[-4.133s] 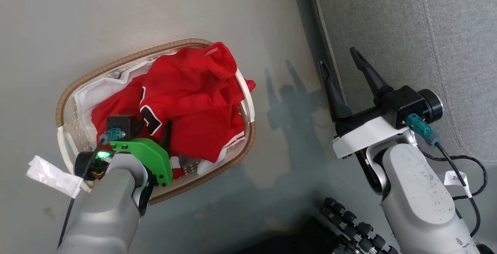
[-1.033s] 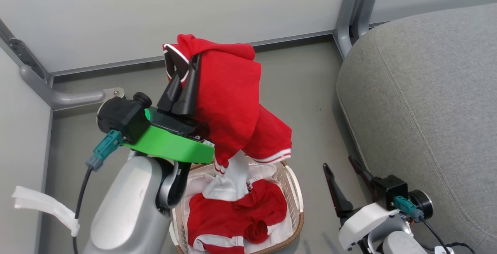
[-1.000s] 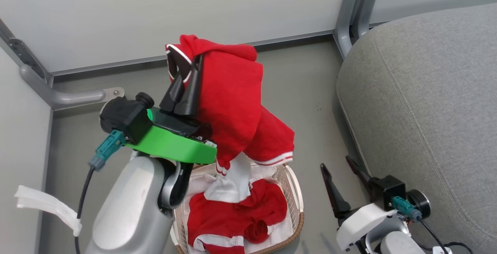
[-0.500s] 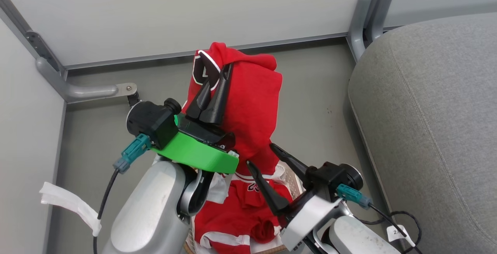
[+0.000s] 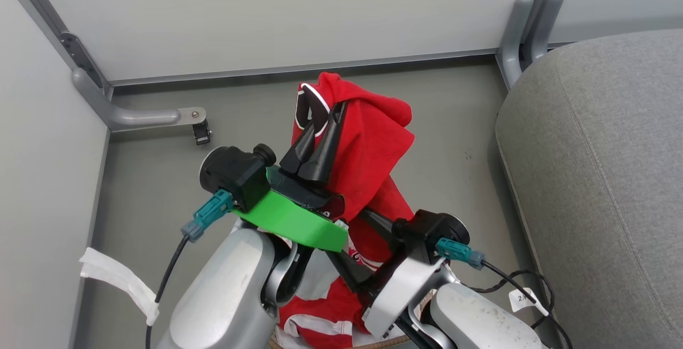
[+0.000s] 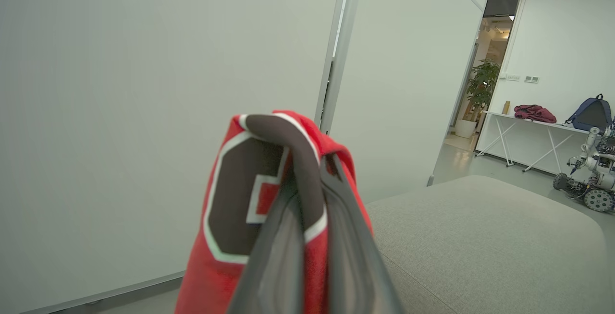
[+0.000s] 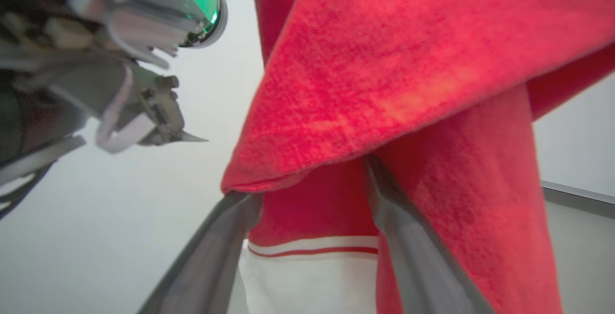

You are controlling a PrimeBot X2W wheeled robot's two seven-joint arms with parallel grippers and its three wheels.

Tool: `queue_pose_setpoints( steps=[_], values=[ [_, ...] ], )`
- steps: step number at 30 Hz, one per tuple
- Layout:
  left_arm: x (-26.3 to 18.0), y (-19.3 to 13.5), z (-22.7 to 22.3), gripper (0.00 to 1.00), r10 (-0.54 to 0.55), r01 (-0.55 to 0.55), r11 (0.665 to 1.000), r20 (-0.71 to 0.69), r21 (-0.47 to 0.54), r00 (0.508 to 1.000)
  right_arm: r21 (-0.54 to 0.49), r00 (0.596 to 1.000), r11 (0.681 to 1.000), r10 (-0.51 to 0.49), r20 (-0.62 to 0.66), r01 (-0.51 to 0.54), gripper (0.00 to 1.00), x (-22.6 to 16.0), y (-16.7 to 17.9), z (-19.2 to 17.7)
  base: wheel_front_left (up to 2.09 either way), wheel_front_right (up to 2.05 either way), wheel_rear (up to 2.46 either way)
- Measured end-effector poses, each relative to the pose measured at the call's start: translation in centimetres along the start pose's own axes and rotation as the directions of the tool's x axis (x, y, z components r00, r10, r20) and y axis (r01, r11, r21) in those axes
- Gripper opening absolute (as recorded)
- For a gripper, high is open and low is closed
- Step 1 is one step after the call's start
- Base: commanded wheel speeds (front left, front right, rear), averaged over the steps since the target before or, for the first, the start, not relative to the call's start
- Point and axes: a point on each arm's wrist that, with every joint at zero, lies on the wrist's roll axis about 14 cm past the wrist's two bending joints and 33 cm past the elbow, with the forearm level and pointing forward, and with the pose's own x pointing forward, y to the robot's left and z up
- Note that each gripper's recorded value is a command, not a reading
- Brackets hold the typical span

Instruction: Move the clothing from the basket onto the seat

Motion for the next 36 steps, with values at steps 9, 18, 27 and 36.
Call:
queue_pose_setpoints(
  steps=[9,18,27,36],
  values=[
    [0.0,0.2,-0.3,0.0,0.007,-0.007,1.0,-0.006,-0.007,1.0,-0.012,1.0,1.0,0.008,-0.016,-0.008,1.0,0.0,0.1,-0.4,0.0,0.0,0.0],
    [0.2,0.0,-0.8,0.0,0.002,-0.002,1.0,-0.016,-0.016,1.0,0.004,0.997,1.0,0.022,-0.07,-0.022,1.0,-1.2,1.2,-2.5,0.0,0.0,0.0],
    [0.2,0.1,-1.3,0.0,0.002,-0.003,1.0,-0.028,-0.023,1.0,-0.005,0.999,1.0,-0.021,-0.037,0.021,1.0,-0.8,-0.5,-1.3,0.0,0.0,0.0],
    [-0.1,-0.3,-1.6,0.0,-0.007,0.006,0.999,-0.039,-0.033,0.999,-0.053,0.999,0.998,-0.036,-0.009,0.035,0.8,0.2,-1.9,0.0,0.0,0.0,0.0]
  ],
)
